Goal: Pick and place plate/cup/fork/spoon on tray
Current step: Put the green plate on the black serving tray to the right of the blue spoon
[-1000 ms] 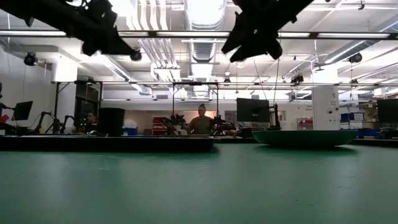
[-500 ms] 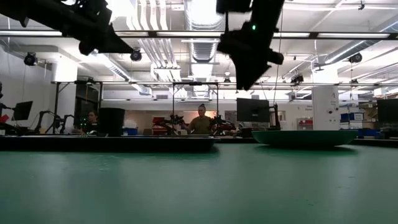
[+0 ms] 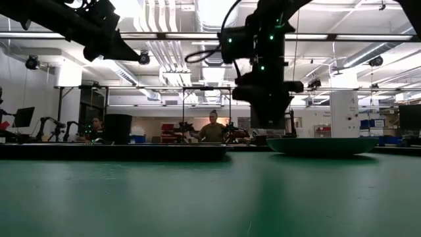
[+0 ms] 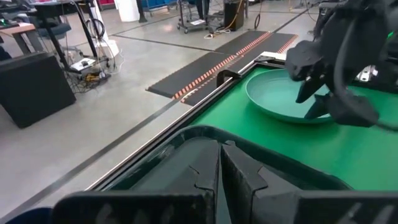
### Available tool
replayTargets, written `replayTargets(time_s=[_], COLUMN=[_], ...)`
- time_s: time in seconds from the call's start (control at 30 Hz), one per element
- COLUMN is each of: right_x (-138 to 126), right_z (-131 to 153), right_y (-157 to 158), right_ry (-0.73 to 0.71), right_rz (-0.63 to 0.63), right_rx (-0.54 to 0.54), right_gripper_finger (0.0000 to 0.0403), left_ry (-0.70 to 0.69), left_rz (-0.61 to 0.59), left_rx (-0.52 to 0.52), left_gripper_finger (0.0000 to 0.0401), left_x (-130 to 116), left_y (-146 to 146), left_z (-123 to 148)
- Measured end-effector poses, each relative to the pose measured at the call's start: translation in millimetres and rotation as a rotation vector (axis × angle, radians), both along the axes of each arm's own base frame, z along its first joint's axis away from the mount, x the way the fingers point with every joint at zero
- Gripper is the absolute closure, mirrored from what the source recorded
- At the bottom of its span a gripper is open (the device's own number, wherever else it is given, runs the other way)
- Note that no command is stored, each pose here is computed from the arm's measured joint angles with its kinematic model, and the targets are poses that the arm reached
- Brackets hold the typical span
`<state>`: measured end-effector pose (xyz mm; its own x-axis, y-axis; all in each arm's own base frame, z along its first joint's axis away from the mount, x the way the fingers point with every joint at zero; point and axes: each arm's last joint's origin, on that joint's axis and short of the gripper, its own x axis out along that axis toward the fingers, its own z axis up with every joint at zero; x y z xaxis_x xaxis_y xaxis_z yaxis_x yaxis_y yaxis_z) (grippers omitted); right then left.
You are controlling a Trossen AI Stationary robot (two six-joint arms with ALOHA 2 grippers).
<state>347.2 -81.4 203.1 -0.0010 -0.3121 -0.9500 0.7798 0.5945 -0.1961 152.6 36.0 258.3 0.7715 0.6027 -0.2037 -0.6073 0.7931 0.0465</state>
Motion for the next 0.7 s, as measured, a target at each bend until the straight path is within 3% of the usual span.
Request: replayTargets(time_s=[0.33, 0.7], right_x=[5.1, 8.4], right_z=[-28.5, -49.9], right_y=[-7.8, -9.2], right_ry=[0.081, 0.133], right_rz=[-0.015, -0.036], right_rx=[0.014, -0.001], right_gripper_finger=[0.0217, 0.0303], left_ry=[0.006, 0.006], left_rz=[0.0, -0.001], left_rx=[0.002, 0.002], left_gripper_finger=[0.0401, 0.0401], left_x=[-0.1, -0.2], left_y=[0.1, 0.0], left_z=[-0.4, -0.4])
